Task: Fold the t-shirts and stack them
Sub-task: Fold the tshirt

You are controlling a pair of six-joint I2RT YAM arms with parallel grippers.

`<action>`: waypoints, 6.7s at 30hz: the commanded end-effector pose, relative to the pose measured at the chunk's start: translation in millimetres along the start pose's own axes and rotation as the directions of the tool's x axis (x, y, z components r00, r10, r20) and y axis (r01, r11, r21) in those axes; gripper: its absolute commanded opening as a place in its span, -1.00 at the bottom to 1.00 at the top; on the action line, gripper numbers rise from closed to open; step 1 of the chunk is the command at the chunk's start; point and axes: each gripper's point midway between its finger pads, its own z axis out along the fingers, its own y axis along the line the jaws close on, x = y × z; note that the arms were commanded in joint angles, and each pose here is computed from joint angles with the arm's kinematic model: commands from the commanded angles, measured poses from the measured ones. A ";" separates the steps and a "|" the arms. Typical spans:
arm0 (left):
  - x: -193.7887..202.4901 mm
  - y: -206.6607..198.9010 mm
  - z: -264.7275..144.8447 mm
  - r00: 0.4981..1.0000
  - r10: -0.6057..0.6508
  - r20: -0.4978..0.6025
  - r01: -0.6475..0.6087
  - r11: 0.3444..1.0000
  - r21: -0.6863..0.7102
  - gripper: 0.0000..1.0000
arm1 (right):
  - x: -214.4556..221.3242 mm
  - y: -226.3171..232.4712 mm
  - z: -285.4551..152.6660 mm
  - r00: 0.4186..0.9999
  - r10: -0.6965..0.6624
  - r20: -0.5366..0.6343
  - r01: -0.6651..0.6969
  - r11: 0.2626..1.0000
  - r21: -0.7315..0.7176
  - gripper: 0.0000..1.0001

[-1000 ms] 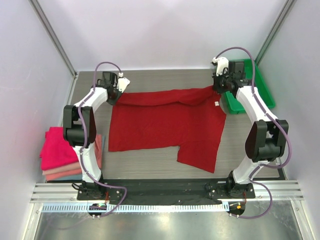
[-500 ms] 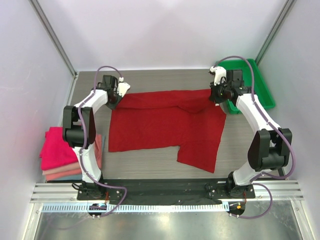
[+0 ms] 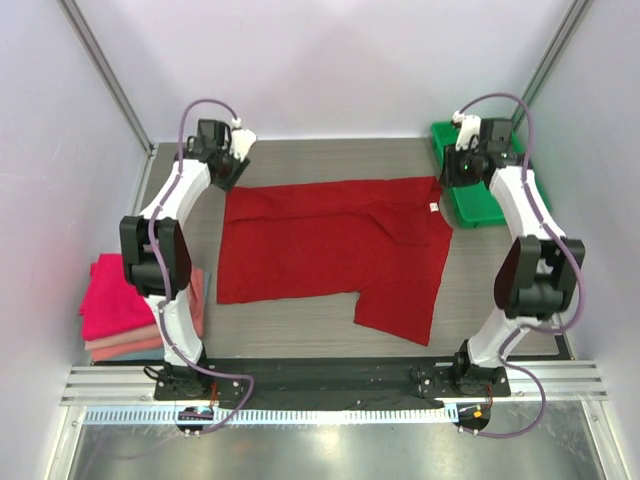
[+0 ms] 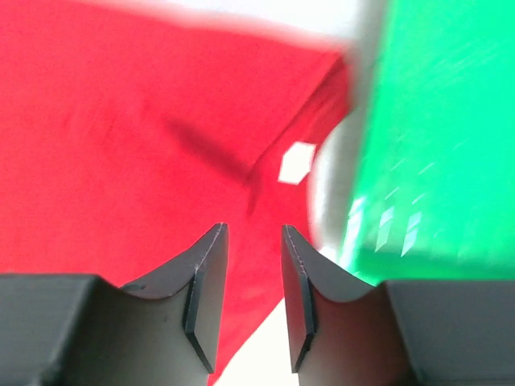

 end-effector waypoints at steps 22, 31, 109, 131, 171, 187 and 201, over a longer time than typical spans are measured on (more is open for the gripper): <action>-18.8 66.3 84.0 0.952 -0.305 -0.009 0.304 0.951 -0.058 0.09 | -35.6 -61.0 146.2 0.998 -0.019 -0.064 0.018 1.000 -0.015 -0.19; -13.4 62.7 91.2 0.952 -0.304 -0.026 0.303 0.952 -0.051 0.07 | -32.0 -61.1 169.1 0.996 -0.047 -0.081 0.049 0.999 0.023 -0.19; 15.8 19.8 127.8 0.924 -0.358 -0.135 0.372 0.923 0.098 -0.99 | 0.8 -81.3 210.9 0.982 -0.083 -0.171 0.120 0.969 0.218 -0.11; 27.1 64.0 132.4 0.935 -0.338 -0.105 0.342 0.940 0.021 -1.00 | 12.1 -59.5 245.9 0.989 0.030 -0.148 -0.021 0.998 0.057 -0.97; -72.0 56.8 -354.2 0.713 -0.165 0.681 0.337 0.933 -0.127 -0.99 | -175.0 48.9 -292.4 0.651 -0.390 0.651 0.262 0.921 0.290 -0.97; -24.7 5.7 -418.5 0.693 -0.052 0.719 0.255 0.951 -0.177 -1.00 | -105.3 85.4 -397.4 0.536 -0.464 0.705 0.264 0.885 0.383 -0.97; 41.6 -21.6 -144.0 0.951 -0.194 0.242 0.172 0.979 0.106 -1.00 | -35.1 40.2 -113.7 0.888 -0.324 0.326 0.325 0.944 0.052 -0.97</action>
